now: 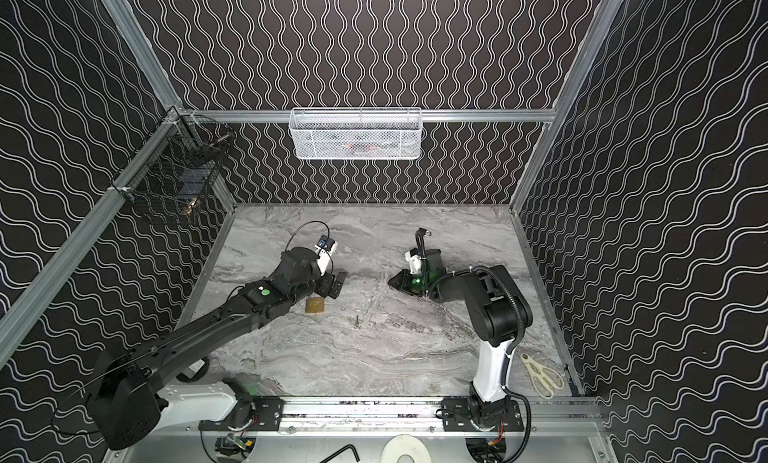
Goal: Unlock with the key
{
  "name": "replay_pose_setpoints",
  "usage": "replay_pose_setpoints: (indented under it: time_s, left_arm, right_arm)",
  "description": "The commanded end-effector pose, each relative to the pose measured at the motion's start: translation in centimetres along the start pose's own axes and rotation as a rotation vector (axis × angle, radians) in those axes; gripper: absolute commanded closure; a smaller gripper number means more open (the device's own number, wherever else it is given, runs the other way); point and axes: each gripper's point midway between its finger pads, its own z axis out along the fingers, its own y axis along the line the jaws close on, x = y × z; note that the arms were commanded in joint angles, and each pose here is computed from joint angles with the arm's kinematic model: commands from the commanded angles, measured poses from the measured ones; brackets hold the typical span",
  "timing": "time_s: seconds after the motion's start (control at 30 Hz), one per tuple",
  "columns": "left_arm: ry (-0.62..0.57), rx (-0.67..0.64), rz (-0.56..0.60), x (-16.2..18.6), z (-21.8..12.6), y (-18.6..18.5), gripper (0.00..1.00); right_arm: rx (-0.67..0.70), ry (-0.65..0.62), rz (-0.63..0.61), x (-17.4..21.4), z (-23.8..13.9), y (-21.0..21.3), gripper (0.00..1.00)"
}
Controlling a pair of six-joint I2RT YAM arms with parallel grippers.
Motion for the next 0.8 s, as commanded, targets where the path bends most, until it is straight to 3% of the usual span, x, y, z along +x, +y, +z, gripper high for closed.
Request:
replay_pose_setpoints:
  time_s: [0.0,0.3,0.4,0.57,0.77]
  left_arm:
    - [-0.007,0.027,-0.026,-0.8,0.2,-0.4,0.01]
    - [-0.007,0.035,-0.037,-1.1,0.0,-0.5,0.01]
    - [-0.027,0.031,-0.034,-1.6,-0.7,-0.3,0.01]
    - [-0.026,0.073,-0.048,-2.0,-1.4,-0.8,0.01]
    - [-0.028,0.159,-0.149,-2.1,-3.3,-1.9,0.01]
  right_arm:
    - [0.135,-0.001,0.005,0.6,-0.9,-2.1,0.61]
    - [0.279,-0.114,-0.086,-2.2,-3.8,-2.4,0.37]
    - [0.331,-0.244,-0.123,-7.3,-6.1,-2.2,0.32]
    - [0.507,-0.431,-0.23,-18.3,-8.3,-2.7,0.13]
    - [0.697,-0.477,-0.349,-25.9,-4.8,-6.9,0.07]
